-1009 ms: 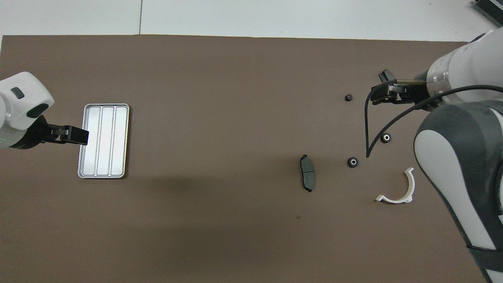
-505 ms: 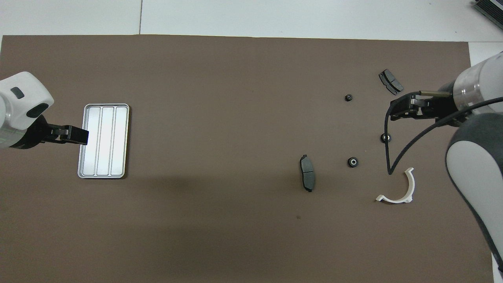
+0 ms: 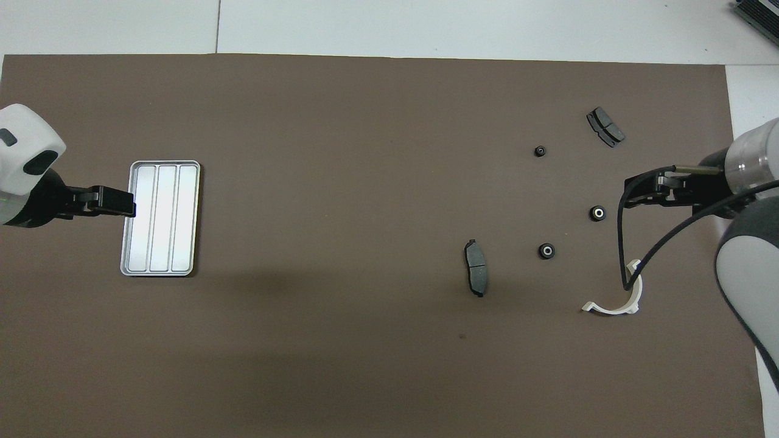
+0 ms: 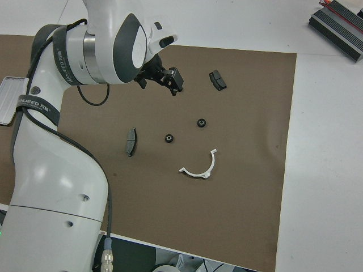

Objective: Place bearing gear from tray to pile

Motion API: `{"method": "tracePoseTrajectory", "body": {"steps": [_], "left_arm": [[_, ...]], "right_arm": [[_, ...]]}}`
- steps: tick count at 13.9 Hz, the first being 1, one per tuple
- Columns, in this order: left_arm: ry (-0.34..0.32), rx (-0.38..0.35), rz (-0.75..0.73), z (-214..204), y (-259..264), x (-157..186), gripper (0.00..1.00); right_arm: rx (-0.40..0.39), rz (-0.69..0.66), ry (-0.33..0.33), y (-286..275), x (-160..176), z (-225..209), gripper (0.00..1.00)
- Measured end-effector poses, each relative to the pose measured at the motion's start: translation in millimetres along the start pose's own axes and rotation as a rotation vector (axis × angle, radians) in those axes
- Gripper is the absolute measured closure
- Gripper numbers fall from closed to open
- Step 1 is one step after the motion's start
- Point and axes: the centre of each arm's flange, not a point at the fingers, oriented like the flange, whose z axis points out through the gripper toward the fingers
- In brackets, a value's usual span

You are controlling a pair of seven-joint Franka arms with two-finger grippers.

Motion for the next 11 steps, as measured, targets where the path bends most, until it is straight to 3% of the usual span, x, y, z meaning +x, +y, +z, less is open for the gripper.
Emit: {"method": "tracePoseTrajectory", "body": {"steps": [11], "left_arm": [[-0.001,-0.001,0.003,0.8,3.1,-0.2,0.00]], "right_arm": [[0.004,-0.006,0.007,-3.6,-0.4,-3.7,0.00]]}}
